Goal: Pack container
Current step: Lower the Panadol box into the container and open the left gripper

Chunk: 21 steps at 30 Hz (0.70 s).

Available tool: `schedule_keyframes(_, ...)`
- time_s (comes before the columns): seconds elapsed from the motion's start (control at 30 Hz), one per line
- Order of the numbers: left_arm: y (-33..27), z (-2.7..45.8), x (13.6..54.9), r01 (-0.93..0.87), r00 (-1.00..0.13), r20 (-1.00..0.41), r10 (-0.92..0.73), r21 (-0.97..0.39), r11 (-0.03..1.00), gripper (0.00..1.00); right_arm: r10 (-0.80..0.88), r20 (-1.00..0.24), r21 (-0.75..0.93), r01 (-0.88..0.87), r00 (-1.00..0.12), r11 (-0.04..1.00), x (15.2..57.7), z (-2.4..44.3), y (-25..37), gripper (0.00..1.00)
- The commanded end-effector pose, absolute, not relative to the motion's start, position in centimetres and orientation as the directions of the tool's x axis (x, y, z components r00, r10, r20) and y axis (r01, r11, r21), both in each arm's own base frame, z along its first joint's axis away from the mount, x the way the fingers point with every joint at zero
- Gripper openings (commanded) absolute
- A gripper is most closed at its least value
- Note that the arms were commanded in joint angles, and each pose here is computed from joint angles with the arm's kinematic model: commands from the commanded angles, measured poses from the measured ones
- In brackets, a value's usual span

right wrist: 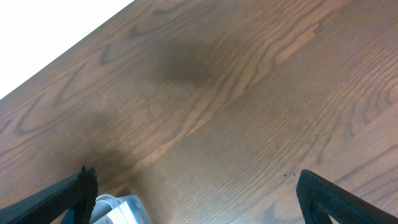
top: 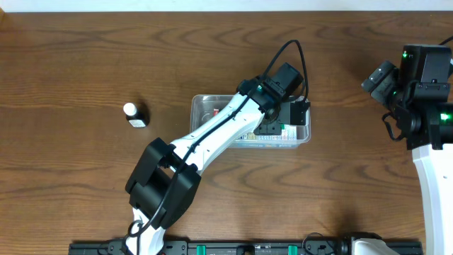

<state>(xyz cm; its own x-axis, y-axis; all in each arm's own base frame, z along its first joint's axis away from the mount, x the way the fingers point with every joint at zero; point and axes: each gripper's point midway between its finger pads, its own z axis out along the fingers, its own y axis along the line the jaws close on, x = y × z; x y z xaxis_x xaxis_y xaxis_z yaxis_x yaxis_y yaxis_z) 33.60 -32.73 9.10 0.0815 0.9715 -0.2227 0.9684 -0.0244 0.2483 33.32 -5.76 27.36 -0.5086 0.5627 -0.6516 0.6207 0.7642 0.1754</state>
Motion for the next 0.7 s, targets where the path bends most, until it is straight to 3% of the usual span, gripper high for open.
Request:
schedule_keyframes(0.0, -32.6, 10.9, 34.9, 0.948, 0.061, -0.214, 0.975, 0.318, 0.010, 0.59, 0.554, -0.660, 0.162, 0.624, -0.507, 0.765, 33.3, 27.5, -6.1, 0.99)
schedule_keyframes(0.1, -32.3, 15.0, 35.8, 0.916, -0.016, -0.276, 0.961, 0.381, 0.125, 0.60, 0.554, -0.660, 0.162, 0.624, -0.507, 0.765, 33.3, 27.5, -6.1, 0.99)
schedule_keyframes(0.13, -31.9, 18.5, 35.9, 0.884, -0.087, -0.353, 0.932, 0.403, 0.235, 0.64, 0.554, -0.660, 0.162, 0.624, -0.507, 0.765, 33.3, 27.5, -6.1, 0.99)
schedule_keyframes(0.23, -30.8, 24.3, 35.0, 0.830, -0.163, -0.487, 0.858, 0.403, 0.386, 0.64, 0.554, -0.660, 0.162, 0.624, -0.507, 0.765, 33.3, 27.5, -6.1, 0.99)
schedule_keyframes(0.3, -29.3, 28.0, 33.5, 0.804, -0.172, -0.550, 0.817, 0.401, 0.439, 0.87, 0.554, -0.660, 0.162, 0.624, -0.507, 0.765, 33.3, 27.5, -6.1, 0.99)
schedule_keyframes(0.37, -27.7, 31.4, 31.9, 0.778, -0.186, -0.612, 0.769, 0.386, 0.496, 0.98, 0.554, -0.660, 0.162, 0.624, -0.507, 0.765, 33.3, 27.5, -6.1, 0.99)
schedule_keyframes(0.47, -24.7, 36.0, 29.5, 0.716, -0.242, -0.719, 0.651, 0.321, 0.620, 0.98, 0.554, -0.660, 0.162, 0.624, -0.507, 0.765, 33.3, 27.5, -6.1, 0.99)
schedule_keyframes(0.6, -15.2, 39.8, 30.4, 0.364, -0.430, -0.815, 0.387, 0.236, 0.901, 0.98, 0.554, -0.660, 0.162, 0.624, -0.507, 0.765, 33.3, 27.5, -6.1, 0.99)
schedule_keyframes(0.67, -9.9, 40.1, 31.1, 0.138, -0.509, -0.833, 0.217, 0.170, 0.976, 0.98, 0.554, -0.660, 0.162, 0.624, -0.507, 0.765, 33.3, 27.5, -6.1, 0.99)
